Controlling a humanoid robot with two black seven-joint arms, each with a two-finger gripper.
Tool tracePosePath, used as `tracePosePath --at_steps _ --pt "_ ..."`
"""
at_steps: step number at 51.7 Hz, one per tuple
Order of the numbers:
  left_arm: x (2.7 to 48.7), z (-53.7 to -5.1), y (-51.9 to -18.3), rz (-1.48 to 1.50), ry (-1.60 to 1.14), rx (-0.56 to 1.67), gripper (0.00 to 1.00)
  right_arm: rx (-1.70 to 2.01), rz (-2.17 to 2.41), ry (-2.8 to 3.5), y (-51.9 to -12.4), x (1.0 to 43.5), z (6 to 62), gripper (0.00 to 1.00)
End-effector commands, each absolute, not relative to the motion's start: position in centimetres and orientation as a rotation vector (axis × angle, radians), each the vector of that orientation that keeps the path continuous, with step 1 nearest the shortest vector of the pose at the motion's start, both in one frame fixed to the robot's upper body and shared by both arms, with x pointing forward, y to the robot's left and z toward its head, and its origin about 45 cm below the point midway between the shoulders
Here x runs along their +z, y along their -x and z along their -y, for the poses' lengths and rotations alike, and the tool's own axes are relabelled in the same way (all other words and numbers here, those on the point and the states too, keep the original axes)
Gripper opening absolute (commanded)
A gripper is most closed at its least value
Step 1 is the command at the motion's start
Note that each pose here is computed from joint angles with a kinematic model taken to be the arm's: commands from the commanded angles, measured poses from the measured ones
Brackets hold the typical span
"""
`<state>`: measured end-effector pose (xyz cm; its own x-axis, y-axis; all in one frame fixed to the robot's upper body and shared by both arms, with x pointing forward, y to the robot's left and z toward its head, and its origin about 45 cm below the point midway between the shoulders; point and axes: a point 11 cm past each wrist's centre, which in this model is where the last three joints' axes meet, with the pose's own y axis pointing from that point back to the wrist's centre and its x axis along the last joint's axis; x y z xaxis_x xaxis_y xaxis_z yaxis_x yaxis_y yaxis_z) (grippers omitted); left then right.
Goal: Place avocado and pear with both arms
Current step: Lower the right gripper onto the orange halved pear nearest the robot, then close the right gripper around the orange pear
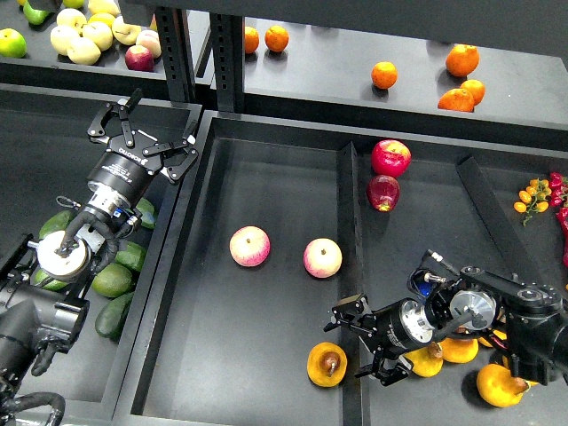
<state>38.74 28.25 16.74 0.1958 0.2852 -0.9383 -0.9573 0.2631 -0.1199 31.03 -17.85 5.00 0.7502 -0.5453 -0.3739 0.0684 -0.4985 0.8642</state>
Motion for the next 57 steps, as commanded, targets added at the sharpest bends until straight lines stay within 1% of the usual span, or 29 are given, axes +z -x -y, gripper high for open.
tracePosePath --at_steps 1,30,41,52,57 --pt "16.7 -28.2 -38.7 -0.973 0.878 1.049 1.0 -0.782 0.345 -1.965 -30.7 5.0 17.6 1.0" --pt "16.7 -27.9 -38.7 -0.973 0.872 1.043 1.0 -0.769 0.292 -1.928 -28.6 3.2 17.8 0.99" --pt "16.7 -27.9 -38.7 -0.973 0.872 1.043 1.0 -0.775 0.29 -1.936 -28.5 3.2 17.5 0.85" --pt "16.8 -27.9 -38.7 -0.972 0.872 1.042 1.0 -0.786 0.29 -1.937 -28.2 3.0 17.5 0.78" --pt "16.7 -28.0 -38.6 -0.975 0.872 1.044 1.0 -0.788 0.292 -1.933 -28.2 2.9 17.6 0.69"
